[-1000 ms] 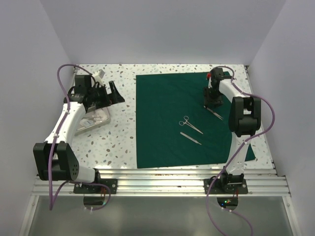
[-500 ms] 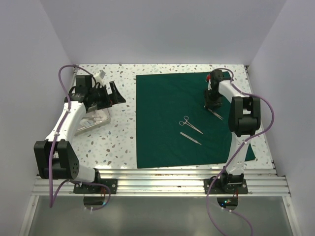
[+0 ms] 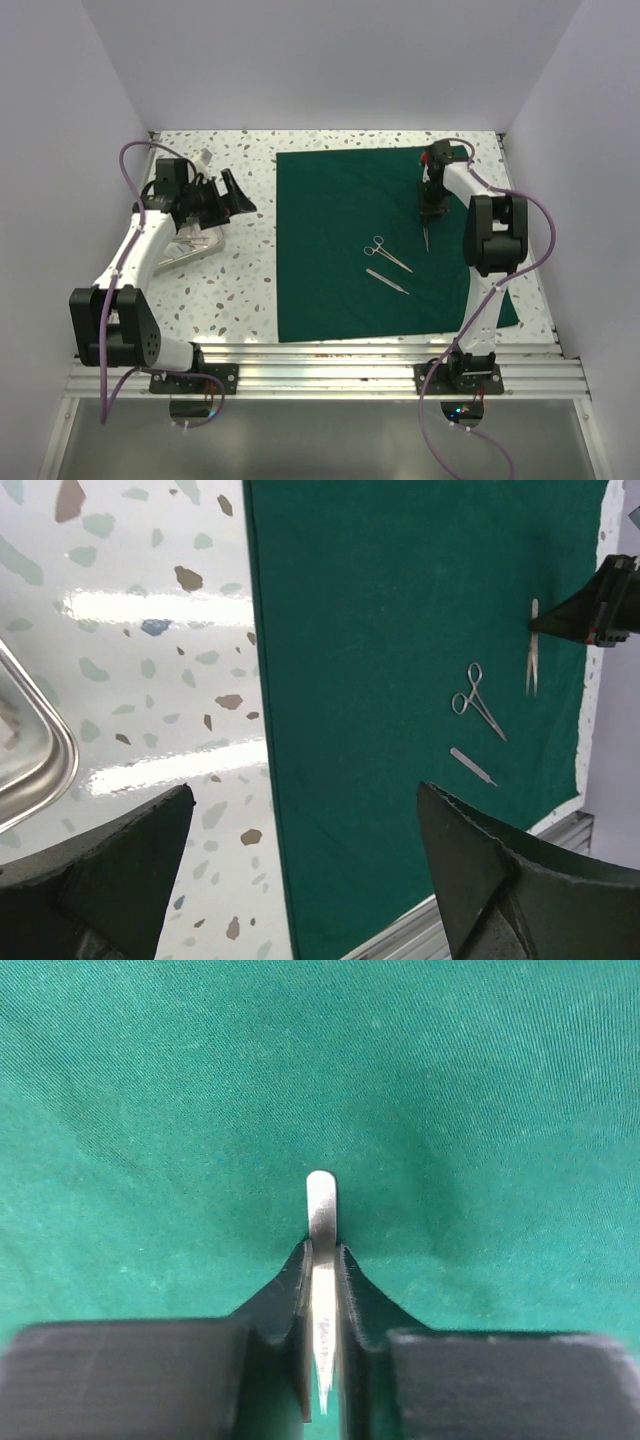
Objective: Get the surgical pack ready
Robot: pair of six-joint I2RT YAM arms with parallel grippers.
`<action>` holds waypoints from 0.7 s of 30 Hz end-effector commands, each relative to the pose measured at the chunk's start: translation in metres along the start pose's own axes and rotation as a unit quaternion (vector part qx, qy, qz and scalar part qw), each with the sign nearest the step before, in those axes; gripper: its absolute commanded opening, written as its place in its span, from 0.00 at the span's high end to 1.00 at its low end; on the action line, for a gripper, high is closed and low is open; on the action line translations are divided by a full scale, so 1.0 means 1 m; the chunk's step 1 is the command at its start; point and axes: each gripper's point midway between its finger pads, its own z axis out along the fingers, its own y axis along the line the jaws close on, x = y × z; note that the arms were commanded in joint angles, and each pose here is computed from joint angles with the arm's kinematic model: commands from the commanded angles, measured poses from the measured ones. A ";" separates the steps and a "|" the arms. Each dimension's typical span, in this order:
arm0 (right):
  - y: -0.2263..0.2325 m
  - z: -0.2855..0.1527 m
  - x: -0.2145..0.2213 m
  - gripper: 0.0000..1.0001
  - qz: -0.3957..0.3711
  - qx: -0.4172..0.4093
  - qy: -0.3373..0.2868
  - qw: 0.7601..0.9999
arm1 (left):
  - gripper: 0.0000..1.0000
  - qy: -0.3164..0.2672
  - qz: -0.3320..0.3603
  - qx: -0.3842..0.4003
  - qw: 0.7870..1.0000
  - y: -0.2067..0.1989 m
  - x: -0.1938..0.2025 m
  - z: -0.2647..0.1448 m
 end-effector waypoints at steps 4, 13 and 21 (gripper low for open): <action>0.006 -0.046 -0.026 0.98 0.036 -0.019 -0.054 0.998 | 0.06 -0.018 -0.010 0.095 0.995 -0.042 -0.001 -0.003; 0.061 -0.123 -0.040 1.00 0.076 -0.155 -0.115 0.978 | 0.04 0.002 0.023 0.222 0.975 -0.130 0.024 0.009; 0.177 -0.208 -0.015 1.00 0.079 -0.348 -0.125 0.926 | 0.14 0.025 0.033 0.293 0.955 -0.181 0.042 0.022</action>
